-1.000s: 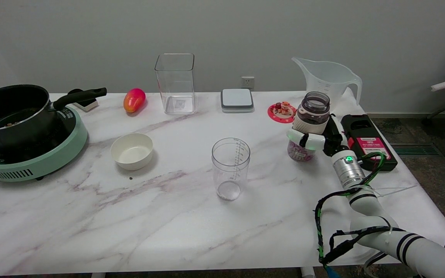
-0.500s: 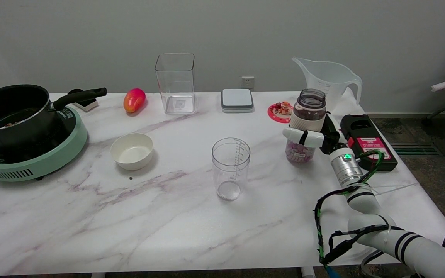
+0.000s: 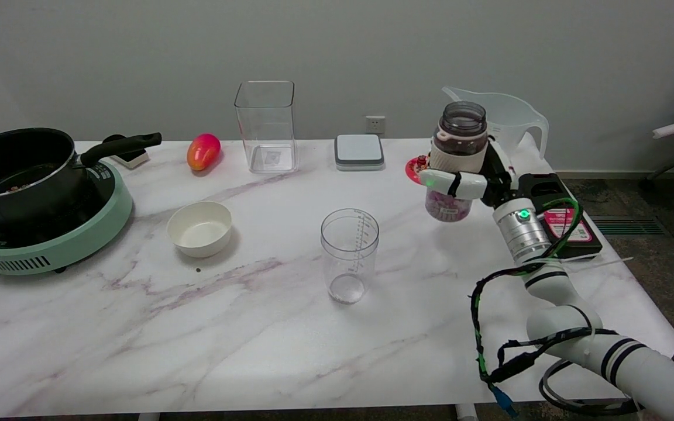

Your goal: Pick up the black bottle.

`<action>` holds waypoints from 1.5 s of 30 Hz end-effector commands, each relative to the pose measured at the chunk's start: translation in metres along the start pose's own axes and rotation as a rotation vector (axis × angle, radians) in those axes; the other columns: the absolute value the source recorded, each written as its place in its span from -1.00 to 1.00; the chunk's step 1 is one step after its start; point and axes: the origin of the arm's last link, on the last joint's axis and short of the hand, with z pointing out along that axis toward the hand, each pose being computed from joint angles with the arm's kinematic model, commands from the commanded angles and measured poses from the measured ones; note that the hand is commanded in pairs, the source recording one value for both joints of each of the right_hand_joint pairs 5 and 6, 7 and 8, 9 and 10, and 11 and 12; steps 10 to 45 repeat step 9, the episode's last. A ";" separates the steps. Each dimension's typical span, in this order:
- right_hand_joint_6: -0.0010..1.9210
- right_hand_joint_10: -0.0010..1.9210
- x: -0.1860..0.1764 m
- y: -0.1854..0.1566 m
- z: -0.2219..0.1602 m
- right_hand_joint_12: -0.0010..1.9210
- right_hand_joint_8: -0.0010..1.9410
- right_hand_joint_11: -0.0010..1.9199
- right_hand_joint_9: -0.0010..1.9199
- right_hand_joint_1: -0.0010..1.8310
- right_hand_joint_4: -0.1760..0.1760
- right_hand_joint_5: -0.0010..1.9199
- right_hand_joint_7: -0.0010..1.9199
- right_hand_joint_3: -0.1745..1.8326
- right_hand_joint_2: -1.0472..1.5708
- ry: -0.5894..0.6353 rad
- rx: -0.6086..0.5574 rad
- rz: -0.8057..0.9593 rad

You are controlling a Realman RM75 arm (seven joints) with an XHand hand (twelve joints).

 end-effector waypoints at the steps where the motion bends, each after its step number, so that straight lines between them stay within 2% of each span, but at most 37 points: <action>1: 0.91 0.57 -0.005 -0.068 0.002 0.33 0.87 0.33 0.57 0.47 0.00 0.91 0.89 -0.50 0.81 -0.119 0.195 -0.469; 6: 0.94 0.58 -0.017 -0.084 -0.009 0.35 0.88 0.35 0.58 0.46 0.00 0.94 0.90 -0.51 0.84 -0.112 0.238 -0.656; 9: 0.95 0.59 -0.020 -0.091 -0.023 0.36 0.89 0.36 0.59 0.45 0.00 0.95 0.91 -0.51 0.86 -0.075 0.246 -0.868; 45: 0.95 0.59 -0.020 -0.091 -0.023 0.36 0.89 0.36 0.59 0.45 0.00 0.95 0.91 -0.51 0.86 -0.075 0.246 -0.868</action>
